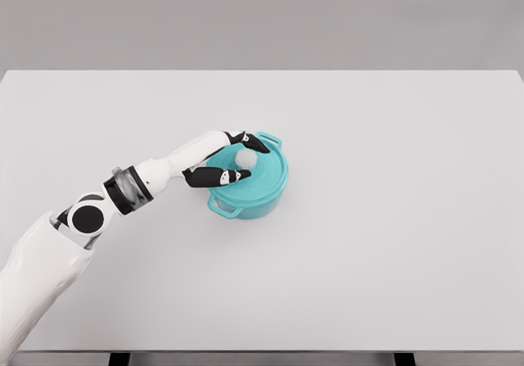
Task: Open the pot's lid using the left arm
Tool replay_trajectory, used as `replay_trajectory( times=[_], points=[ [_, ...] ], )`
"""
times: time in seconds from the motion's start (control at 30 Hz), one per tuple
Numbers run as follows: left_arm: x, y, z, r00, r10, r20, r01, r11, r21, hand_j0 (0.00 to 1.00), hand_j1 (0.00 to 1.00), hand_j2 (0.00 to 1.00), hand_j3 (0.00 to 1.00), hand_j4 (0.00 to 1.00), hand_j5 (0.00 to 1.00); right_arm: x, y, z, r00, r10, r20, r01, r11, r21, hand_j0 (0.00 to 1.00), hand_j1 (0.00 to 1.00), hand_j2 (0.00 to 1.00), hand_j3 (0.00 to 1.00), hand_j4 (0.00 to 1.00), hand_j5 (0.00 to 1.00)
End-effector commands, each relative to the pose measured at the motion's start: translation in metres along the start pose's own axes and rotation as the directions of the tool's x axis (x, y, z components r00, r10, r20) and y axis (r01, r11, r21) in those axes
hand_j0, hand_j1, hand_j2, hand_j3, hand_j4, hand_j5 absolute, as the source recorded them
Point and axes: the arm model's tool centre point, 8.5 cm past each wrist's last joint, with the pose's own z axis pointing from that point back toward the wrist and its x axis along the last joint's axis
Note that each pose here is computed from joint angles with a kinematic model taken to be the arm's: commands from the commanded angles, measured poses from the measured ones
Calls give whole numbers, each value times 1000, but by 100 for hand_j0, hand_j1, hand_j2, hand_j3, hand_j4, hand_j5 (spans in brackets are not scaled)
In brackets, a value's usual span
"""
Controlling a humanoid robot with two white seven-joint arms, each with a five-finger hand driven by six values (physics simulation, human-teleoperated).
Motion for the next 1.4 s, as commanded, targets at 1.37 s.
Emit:
replay_trajectory(
  times=[1.37],
  points=[
    [4,52,30,999,-33,-14,35,987,159,49,49,49,49,49,49,0,0,0,1000,0,0,0,1000,0,100,100,100,100,100,100]
  ],
)
